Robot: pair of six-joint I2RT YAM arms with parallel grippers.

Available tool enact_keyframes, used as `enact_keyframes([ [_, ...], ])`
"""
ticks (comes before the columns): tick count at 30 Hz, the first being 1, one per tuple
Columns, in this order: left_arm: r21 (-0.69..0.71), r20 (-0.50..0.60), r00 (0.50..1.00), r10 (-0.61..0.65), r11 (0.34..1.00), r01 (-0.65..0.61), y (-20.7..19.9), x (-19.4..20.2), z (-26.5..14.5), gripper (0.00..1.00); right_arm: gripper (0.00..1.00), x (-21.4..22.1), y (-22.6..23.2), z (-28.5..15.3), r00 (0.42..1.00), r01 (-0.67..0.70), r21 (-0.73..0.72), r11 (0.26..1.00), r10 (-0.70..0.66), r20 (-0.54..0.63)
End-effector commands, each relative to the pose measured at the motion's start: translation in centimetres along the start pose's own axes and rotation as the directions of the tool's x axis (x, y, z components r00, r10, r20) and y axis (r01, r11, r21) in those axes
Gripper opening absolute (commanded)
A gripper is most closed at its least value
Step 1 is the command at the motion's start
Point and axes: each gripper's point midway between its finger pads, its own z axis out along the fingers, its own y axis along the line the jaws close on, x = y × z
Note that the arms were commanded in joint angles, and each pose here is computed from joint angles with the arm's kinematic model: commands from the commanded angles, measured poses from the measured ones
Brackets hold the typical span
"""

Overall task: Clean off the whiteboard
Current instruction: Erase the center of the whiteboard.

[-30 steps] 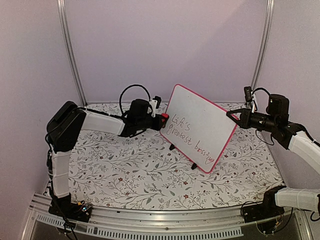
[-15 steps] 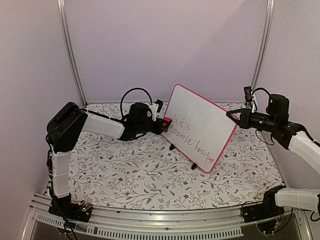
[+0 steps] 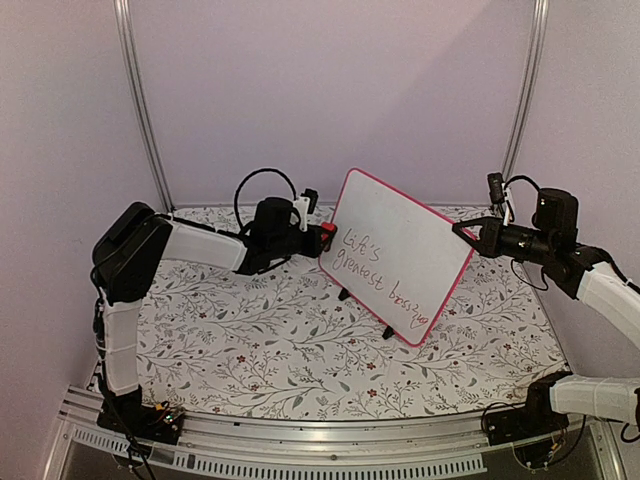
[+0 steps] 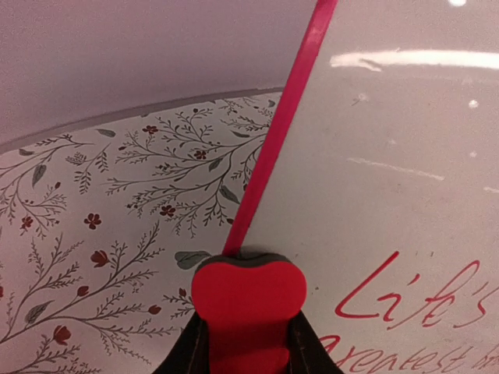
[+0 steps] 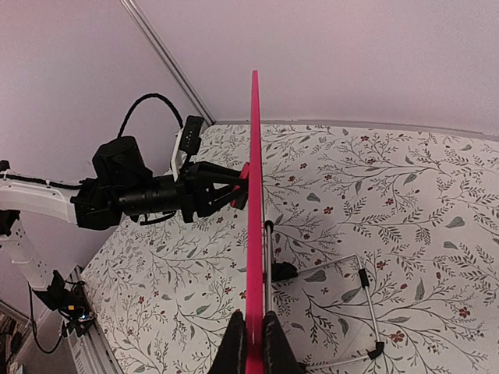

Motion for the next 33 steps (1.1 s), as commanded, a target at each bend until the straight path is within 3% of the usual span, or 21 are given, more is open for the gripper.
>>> enact_keyframes([
  [1, 0.013, 0.036, 0.999, -0.004, 1.000, 0.003, -0.1, -1.5, 0.4, 0.00, 0.00, 3.4, 0.9, 0.4, 0.992, -0.048, -0.061, 0.997, 0.041, -0.123],
  [10, 0.019, -0.012, 1.000, -0.006, 1.000, 0.007, -0.3, 0.8, 0.0, 0.00, 0.00, 3.4, 0.8, 0.5, 0.992, -0.048, -0.059, 0.997, 0.041, -0.124],
  [18, 0.098, -0.011, 0.996, 0.084, 0.992, -0.082, -3.4, 2.3, -0.7, 0.00, 0.00, 3.5, 0.9, 0.5, 0.991, -0.050, -0.064, 0.997, 0.041, -0.126],
  [33, 0.007, 0.053, 0.995, 0.089, 0.996, -0.090, -2.3, -1.5, 0.0, 0.00, 0.00, 3.4, 1.0, 0.5, 0.991, -0.048, -0.068, 0.997, 0.039, -0.126],
])
